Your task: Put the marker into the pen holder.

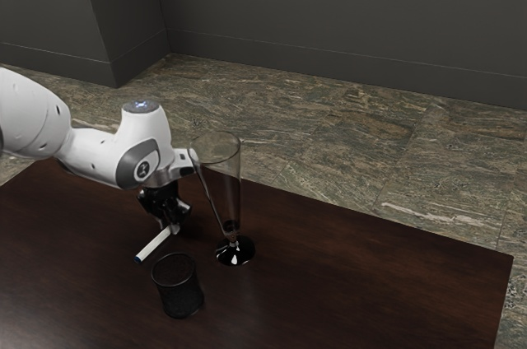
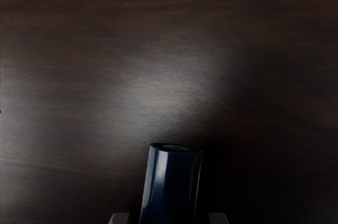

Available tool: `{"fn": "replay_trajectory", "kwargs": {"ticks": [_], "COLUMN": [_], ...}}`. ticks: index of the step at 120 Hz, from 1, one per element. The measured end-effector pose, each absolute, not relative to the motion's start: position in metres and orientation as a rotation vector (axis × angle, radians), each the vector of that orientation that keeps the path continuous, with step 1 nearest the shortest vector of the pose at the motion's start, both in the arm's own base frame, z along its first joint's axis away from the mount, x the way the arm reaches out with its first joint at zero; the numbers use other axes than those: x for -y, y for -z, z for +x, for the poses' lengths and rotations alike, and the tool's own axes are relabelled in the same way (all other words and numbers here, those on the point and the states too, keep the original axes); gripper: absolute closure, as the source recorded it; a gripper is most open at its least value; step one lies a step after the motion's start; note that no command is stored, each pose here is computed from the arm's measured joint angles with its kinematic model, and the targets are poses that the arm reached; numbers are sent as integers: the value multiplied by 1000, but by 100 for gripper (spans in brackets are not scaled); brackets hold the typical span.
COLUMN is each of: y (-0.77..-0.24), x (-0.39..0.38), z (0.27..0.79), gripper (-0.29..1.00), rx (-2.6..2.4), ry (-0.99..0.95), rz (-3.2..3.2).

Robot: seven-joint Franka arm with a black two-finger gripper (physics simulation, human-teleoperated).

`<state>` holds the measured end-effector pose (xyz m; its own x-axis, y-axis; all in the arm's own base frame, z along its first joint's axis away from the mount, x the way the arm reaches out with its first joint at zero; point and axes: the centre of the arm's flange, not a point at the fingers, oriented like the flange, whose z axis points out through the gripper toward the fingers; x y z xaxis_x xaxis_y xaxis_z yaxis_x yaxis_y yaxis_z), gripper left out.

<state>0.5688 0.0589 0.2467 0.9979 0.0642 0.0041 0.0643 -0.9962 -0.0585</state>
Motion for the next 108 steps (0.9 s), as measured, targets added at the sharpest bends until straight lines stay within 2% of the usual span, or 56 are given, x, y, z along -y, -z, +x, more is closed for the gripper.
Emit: {"fn": "replay_trajectory", "kwargs": {"ticks": [15,32,68,83,99,108], "y": [-246,-253,-401,-452,-475,-461], "x": [-60,-60,-26,7,36,43], "z": [569,566,492,441,410,403], "gripper": [69,75,79,79,79,79], "rx": [118,137,98,7,-89,-114], "ry": [6,21,310,438,520,516], "rz": [-3079,-3074,-3072,-3066,-3060,-3062]}}
